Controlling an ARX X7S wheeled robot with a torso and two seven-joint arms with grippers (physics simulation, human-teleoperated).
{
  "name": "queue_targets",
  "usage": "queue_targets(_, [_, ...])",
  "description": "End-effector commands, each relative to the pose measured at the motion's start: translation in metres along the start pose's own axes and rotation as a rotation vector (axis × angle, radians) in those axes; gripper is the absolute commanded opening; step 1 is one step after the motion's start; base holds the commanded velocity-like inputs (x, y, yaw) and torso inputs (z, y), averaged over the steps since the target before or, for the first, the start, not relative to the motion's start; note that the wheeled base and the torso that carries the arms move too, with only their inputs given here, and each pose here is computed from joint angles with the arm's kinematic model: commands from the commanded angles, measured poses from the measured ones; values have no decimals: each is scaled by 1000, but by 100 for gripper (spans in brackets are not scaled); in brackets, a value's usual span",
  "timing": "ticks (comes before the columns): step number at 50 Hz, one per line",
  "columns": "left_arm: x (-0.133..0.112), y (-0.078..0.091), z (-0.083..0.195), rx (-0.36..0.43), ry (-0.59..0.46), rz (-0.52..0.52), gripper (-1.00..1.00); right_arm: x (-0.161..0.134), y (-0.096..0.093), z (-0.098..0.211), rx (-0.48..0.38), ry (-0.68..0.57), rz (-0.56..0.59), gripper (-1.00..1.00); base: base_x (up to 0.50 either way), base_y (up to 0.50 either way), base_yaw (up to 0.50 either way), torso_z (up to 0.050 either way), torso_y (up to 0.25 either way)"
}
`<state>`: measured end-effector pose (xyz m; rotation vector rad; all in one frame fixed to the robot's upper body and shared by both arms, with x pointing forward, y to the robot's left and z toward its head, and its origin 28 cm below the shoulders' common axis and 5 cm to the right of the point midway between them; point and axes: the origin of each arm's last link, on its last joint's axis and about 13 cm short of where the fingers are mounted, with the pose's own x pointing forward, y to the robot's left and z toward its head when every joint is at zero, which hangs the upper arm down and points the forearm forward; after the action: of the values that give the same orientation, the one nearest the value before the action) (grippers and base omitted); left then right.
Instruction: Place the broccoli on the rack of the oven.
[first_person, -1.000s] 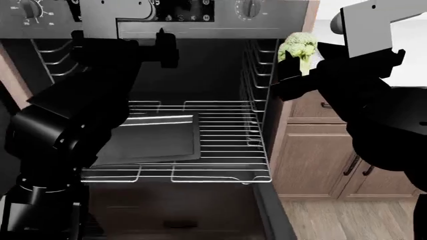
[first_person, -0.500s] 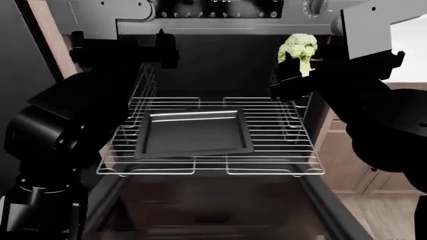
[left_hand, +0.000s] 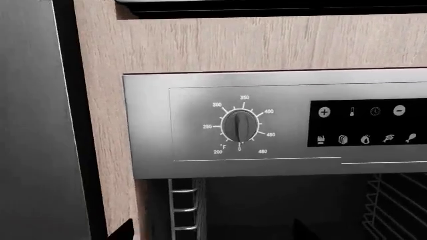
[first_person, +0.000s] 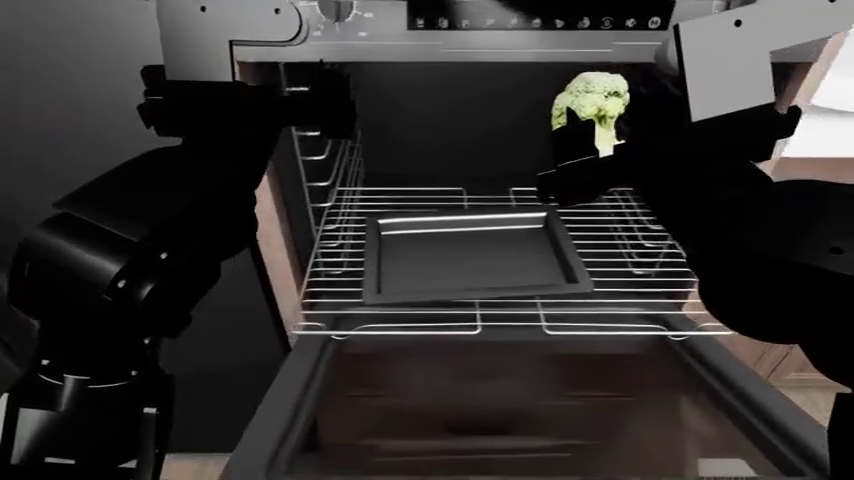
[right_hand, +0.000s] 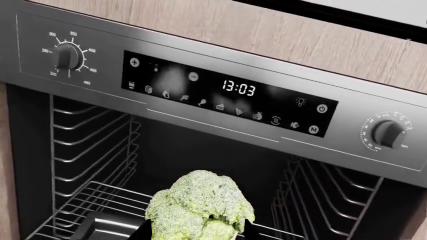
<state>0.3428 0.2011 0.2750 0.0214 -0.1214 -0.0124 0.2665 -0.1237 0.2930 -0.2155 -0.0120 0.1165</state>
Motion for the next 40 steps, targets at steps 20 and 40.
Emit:
queue_targets(20, [-1, 0, 1, -3, -2, 2, 100, 2, 1, -2, -6, 13, 19, -100, -9, 65, 0, 0, 0])
queue_targets(40, [0, 1, -2, -3, 1, 3, 100, 5, 2, -5, 0, 22, 34, -100, 23, 0, 0, 0, 0])
